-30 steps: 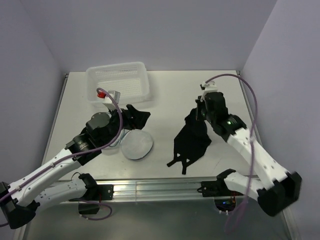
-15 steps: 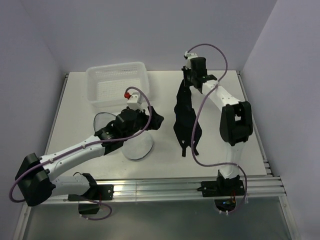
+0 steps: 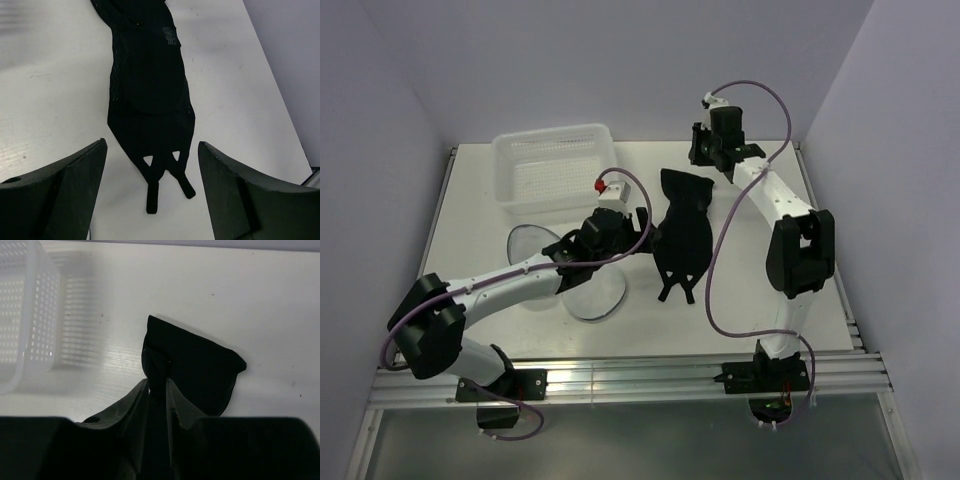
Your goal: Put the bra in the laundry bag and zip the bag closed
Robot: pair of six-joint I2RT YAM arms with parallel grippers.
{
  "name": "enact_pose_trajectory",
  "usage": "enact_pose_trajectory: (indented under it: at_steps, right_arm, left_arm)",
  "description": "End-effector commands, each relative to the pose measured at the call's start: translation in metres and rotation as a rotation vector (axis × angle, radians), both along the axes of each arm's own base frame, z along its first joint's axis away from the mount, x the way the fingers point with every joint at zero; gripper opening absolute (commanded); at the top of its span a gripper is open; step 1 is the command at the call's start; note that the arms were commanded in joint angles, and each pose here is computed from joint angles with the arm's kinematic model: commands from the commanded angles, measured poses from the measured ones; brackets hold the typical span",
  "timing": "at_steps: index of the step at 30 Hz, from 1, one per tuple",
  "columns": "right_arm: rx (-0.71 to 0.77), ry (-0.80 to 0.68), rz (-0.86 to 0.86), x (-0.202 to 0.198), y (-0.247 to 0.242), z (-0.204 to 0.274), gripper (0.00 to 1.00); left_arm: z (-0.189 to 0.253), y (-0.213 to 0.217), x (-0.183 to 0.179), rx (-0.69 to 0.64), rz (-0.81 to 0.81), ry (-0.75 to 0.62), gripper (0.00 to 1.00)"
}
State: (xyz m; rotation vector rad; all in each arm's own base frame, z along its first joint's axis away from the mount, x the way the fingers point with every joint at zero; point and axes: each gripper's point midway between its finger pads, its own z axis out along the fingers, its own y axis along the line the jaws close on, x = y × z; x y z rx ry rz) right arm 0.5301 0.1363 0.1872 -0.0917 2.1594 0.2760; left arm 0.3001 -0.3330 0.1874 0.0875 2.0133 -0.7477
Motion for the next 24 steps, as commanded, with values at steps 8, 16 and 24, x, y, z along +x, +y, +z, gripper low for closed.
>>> enact_pose_trajectory:
  at_steps: [8, 16, 24]
  right_arm:
    - [-0.045, 0.149, 0.013, 0.003, 0.005, -0.056, 0.41]
    - [-0.061, 0.222, 0.076, 0.014, 0.030, -0.092, 0.49]
    - [-0.086, 0.231, 0.056, 0.039, 0.044, -0.107, 0.49]
  left_arm:
    - [0.004, -0.015, 0.046, -0.117, 0.028, 0.021, 0.66]
    - [0.024, 0.008, 0.029, -0.168, 0.049, -0.026, 0.63]
    - [0.008, 0.012, 0.017, -0.164, 0.029, 0.008, 0.63]
